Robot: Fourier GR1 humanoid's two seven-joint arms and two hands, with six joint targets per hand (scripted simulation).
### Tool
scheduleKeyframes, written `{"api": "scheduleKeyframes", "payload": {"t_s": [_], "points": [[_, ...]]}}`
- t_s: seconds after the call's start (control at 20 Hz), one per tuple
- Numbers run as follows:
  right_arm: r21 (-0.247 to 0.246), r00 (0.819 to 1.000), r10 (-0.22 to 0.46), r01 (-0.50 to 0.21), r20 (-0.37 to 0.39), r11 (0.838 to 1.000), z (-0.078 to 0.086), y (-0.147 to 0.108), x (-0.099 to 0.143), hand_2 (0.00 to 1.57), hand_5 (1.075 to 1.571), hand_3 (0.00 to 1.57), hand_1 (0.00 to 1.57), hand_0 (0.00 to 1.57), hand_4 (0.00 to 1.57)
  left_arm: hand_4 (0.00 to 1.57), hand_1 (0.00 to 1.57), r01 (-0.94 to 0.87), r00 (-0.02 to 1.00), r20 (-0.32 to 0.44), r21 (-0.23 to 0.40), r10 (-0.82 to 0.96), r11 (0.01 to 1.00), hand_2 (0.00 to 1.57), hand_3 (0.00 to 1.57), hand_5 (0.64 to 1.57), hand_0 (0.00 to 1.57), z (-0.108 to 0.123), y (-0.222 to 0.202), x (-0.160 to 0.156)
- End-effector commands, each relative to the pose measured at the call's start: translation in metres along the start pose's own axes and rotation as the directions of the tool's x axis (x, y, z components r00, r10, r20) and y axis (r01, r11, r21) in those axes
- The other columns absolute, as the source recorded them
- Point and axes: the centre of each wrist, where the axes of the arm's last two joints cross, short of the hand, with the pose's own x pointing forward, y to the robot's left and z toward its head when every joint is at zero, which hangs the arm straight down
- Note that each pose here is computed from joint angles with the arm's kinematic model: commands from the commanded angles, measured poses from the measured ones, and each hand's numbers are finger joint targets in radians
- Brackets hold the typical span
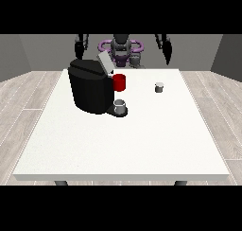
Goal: Insert the coffee pod into the coffee machine and close the lid
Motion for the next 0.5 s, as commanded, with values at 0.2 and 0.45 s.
{"api": "scheduleKeyframes", "payload": {"t_s": [0.2,0.45], "points": [[-0.003,0.994,0.018,-0.018,-0.104,1.0,0.021,-0.006,-0.026,0.0,1.571,0.0,0.0,0.0,0.13,0.21,0.0,-0.047,0.994,0.096,-0.09,0.055,0.995,0.0,0.0,1.571,0.0,0.016,0.029,-0.009],[-0.182,0.999,-0.037,0.043,0.036,0.982,0.005,-0.02,-0.007,0.0,1.571,0.0,0.0,0.0,0.09,0.0,0.0,0.15,0.987,0.078,-0.086,-0.144,0.985,0.0,0.0,1.571,0.0,0.0,0.055,0.009]]}}
